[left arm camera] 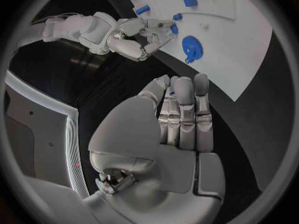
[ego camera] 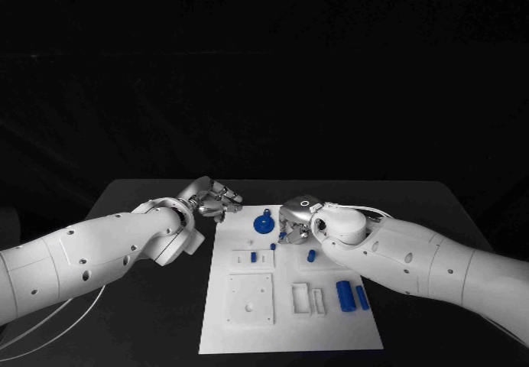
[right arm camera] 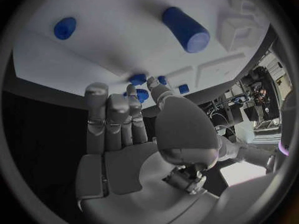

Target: Assemble the parts on the task board

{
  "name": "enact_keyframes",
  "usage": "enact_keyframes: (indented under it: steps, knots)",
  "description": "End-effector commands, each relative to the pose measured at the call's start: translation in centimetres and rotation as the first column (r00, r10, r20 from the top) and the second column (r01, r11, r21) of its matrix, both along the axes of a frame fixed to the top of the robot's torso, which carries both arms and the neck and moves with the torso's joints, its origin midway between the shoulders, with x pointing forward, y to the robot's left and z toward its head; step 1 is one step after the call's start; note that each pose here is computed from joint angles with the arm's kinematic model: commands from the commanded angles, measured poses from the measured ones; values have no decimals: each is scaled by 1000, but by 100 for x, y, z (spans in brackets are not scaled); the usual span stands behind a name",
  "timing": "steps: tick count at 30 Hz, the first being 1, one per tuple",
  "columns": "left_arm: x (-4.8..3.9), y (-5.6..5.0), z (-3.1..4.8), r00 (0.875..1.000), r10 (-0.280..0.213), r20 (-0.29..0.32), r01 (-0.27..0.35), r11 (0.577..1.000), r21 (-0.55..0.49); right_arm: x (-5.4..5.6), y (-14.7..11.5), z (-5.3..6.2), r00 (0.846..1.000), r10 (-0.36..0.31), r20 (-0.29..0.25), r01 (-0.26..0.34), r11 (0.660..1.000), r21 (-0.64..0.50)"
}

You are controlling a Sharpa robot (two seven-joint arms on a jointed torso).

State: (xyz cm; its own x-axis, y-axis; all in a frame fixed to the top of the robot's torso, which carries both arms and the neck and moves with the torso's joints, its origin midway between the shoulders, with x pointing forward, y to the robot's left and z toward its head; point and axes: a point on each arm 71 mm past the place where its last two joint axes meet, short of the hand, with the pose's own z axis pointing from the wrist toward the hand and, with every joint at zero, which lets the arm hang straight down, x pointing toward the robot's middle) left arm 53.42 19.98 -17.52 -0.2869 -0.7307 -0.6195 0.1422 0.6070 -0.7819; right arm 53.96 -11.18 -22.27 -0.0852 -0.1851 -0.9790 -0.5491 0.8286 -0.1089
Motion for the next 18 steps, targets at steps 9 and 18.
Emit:
enact_keyframes:
  steps: [9,18]
  knots:
    - [-8,-7,5,1000,-12,-6,12,1000,5,-23,-77,13,998,-47,33,46,999,28]
    - [-7,22,5,1000,-7,-5,7,1000,7,-114,-129,81,998,38,47,-44,991,129]
